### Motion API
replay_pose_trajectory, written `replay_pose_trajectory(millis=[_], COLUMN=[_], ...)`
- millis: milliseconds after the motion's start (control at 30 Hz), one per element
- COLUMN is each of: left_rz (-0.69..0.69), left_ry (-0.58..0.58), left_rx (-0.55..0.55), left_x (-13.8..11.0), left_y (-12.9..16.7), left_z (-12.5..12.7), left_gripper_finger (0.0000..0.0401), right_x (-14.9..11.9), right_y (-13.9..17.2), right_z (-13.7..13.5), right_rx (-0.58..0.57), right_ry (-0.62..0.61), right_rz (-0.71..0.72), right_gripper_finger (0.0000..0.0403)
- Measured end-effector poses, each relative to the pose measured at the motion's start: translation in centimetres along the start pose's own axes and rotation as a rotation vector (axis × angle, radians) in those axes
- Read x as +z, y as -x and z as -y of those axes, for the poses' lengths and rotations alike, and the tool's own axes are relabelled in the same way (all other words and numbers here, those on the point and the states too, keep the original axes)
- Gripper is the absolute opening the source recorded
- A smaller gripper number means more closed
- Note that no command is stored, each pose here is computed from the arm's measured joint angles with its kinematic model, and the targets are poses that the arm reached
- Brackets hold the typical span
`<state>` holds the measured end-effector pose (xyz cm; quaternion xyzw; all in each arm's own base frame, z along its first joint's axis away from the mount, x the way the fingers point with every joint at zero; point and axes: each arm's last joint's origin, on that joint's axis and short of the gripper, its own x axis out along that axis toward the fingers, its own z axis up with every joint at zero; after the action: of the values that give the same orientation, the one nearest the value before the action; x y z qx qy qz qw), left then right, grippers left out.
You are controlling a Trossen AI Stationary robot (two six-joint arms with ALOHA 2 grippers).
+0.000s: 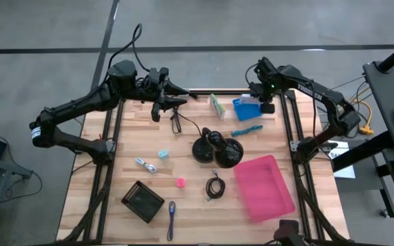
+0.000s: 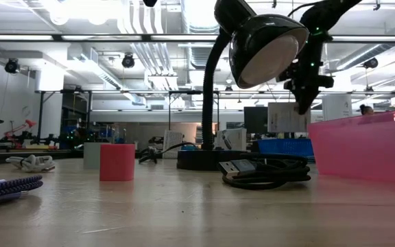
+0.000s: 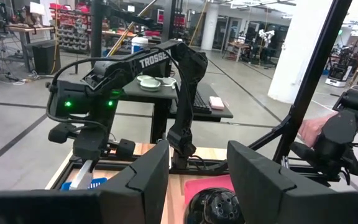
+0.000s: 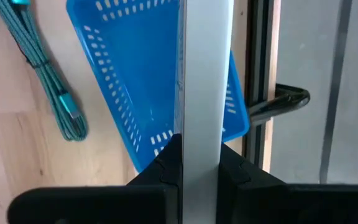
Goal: Pick and place items into bin
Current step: Put the left white card reader box into the blue bin
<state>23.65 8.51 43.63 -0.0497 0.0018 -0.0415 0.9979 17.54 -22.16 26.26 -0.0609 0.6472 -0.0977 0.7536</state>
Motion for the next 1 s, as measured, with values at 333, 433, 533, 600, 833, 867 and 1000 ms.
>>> replay_pose_trajectory(millis=[333,433,533,600,833,867,1000], left_rz=[0.000,0.000,0.000,0.000,0.000,0.000,0.000], left_ry=[-0.001,-0.001,-0.001,-0.001,-0.001,-0.001,-0.001], left_rx=[0.000,0.000,0.000,0.000,0.000,0.000,0.000], left_x=[0.0,0.0,0.0,0.0,0.0,0.0,0.0], left_y=[0.0,0.0,0.0,0.0,0.0,0.0,0.0], left_z=[0.0,0.0,0.0,0.0,0.0,0.0,0.0], left_gripper_finger=[0.0147,0.0147,0.0147,0.0147,0.0147,0.0147,0.0147], right_x=[0.9,1.0,1.1,1.3,2.0,2.1,2.0], right_y=[0.1,0.1,0.2,0.3,0.7,0.7,0.8], right_z=[0.5,0.8,0.8,0.9,1.8,2.0,2.1], right_rx=[-0.007,-0.012,-0.001,0.002,-0.051,-0.060,-0.086], right_ry=[-0.059,-0.081,-0.089,-0.090,-0.156,-0.142,-0.030], right_rz=[0.145,0.171,0.200,0.219,0.335,0.353,0.359], right_gripper_finger=[0.0029,0.0029,0.0033,0.0037,0.0030,0.0030,0.0030])
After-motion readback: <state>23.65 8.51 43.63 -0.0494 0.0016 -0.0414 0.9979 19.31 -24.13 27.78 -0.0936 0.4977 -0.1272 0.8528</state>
